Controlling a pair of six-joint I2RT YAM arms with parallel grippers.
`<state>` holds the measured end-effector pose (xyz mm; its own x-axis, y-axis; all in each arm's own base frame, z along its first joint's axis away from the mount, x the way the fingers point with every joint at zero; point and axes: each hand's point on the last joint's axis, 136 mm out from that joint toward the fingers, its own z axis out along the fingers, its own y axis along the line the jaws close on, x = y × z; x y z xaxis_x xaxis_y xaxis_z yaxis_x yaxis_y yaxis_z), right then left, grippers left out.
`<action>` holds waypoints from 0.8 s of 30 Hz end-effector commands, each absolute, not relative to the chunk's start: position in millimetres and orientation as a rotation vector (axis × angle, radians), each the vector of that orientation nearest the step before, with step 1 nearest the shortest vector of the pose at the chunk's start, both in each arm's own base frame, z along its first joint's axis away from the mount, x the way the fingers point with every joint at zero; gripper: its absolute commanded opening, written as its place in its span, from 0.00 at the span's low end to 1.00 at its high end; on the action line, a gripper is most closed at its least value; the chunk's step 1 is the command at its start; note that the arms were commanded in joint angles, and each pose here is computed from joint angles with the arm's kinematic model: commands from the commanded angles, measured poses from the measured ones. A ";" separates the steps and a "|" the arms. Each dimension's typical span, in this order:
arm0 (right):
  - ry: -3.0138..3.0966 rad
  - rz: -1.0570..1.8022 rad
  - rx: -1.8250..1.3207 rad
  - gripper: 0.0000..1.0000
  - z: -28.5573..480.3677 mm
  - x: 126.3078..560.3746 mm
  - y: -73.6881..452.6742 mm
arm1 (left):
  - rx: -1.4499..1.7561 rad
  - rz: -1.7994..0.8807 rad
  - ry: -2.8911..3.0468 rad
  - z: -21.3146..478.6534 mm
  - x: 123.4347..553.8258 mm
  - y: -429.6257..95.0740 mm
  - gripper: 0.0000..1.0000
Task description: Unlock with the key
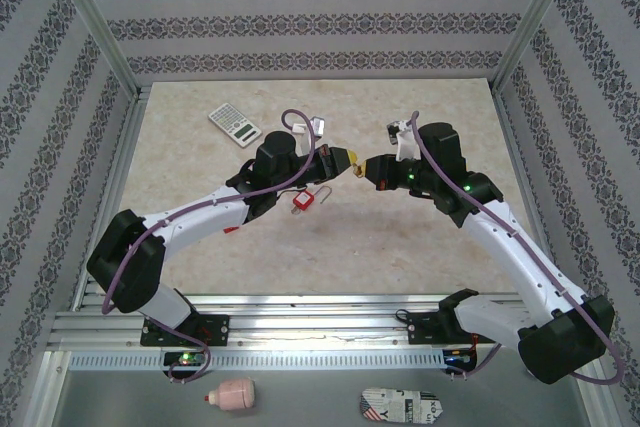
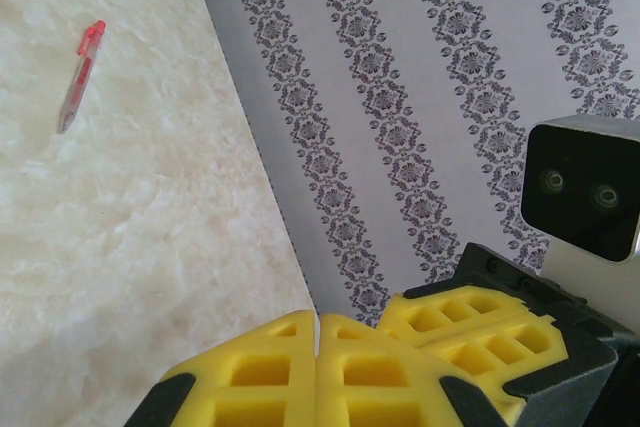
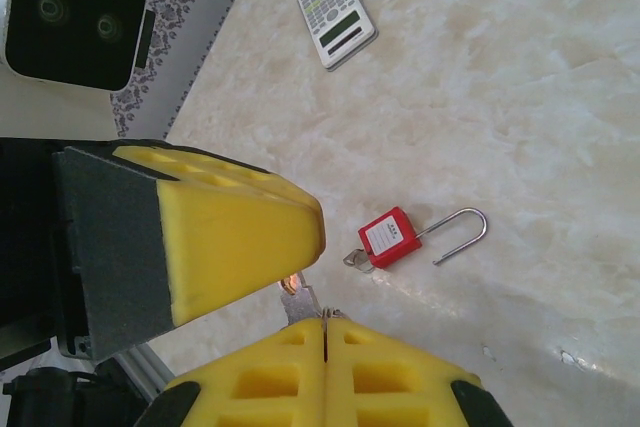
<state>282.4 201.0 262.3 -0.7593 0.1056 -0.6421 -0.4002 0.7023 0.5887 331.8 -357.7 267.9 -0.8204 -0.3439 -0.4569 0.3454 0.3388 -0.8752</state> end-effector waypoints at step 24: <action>1.950 1.204 -0.185 0.96 301.1 281.6 181.3 | 0.531 -1.039 1.960 326.5 318.4 -323.8 0.00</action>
<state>283.4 162.2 277.0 -0.6873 0.2847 -0.6682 -0.3773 0.6462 0.6634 322.4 -332.2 334.1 -0.6007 -0.0977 -0.7935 0.6392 0.5375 -0.5500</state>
